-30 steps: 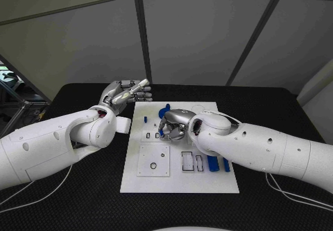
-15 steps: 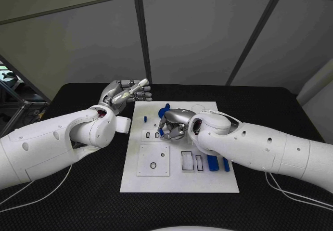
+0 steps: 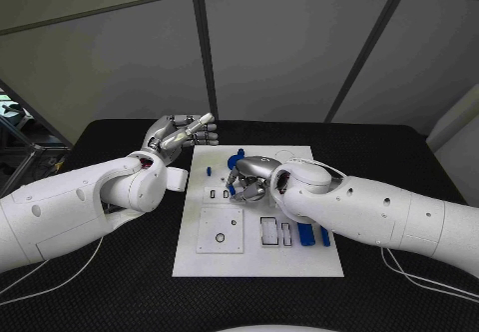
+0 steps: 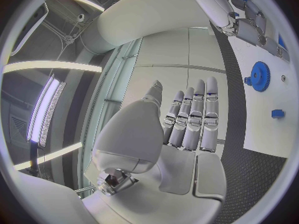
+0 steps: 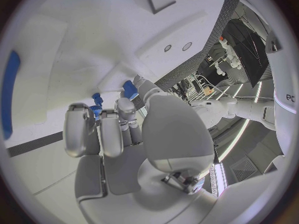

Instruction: Assemble the parts on the task board

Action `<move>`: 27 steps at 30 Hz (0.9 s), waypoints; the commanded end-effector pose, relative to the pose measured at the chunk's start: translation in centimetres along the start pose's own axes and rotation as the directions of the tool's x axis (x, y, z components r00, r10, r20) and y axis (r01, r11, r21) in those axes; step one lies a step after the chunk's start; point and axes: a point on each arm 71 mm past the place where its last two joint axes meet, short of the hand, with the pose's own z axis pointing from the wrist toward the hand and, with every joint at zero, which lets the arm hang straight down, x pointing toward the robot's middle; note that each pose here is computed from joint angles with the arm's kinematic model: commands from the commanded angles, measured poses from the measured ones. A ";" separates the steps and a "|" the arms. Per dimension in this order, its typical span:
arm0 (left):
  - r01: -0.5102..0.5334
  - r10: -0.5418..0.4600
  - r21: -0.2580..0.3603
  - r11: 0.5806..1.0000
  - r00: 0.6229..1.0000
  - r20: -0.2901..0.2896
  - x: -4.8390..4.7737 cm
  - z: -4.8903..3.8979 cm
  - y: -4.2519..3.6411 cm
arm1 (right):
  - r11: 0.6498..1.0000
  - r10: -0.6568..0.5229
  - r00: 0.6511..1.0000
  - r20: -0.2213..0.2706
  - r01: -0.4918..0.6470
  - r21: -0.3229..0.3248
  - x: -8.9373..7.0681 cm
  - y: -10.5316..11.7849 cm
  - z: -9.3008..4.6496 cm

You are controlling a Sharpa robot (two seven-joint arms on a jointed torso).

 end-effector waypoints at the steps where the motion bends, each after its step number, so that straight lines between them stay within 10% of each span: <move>1: 0.000 0.000 0.009 1.000 1.000 -0.012 0.13 0.06 -0.17 | 1.000 -0.006 1.000 -0.005 0.006 0.013 0.3 -0.3 0.0; 9: 0.000 0.000 0.009 1.000 1.000 -0.010 0.11 0.07 -0.16 | 1.000 0.010 0.999 0.049 -0.010 -0.009 0.0 -0.1 -0.1; 21: 0.000 0.001 0.008 1.000 1.000 -0.012 -0.41 0.14 -0.10 | 0.974 0.171 0.945 0.277 -0.119 -0.194 -1.8 0.0 -2.1; 27: -0.056 0.055 -0.027 0.998 0.998 -0.019 -1.50 0.36 0.35 | 0.947 0.269 0.927 0.260 -0.205 -0.247 -3.0 -1.4 -4.4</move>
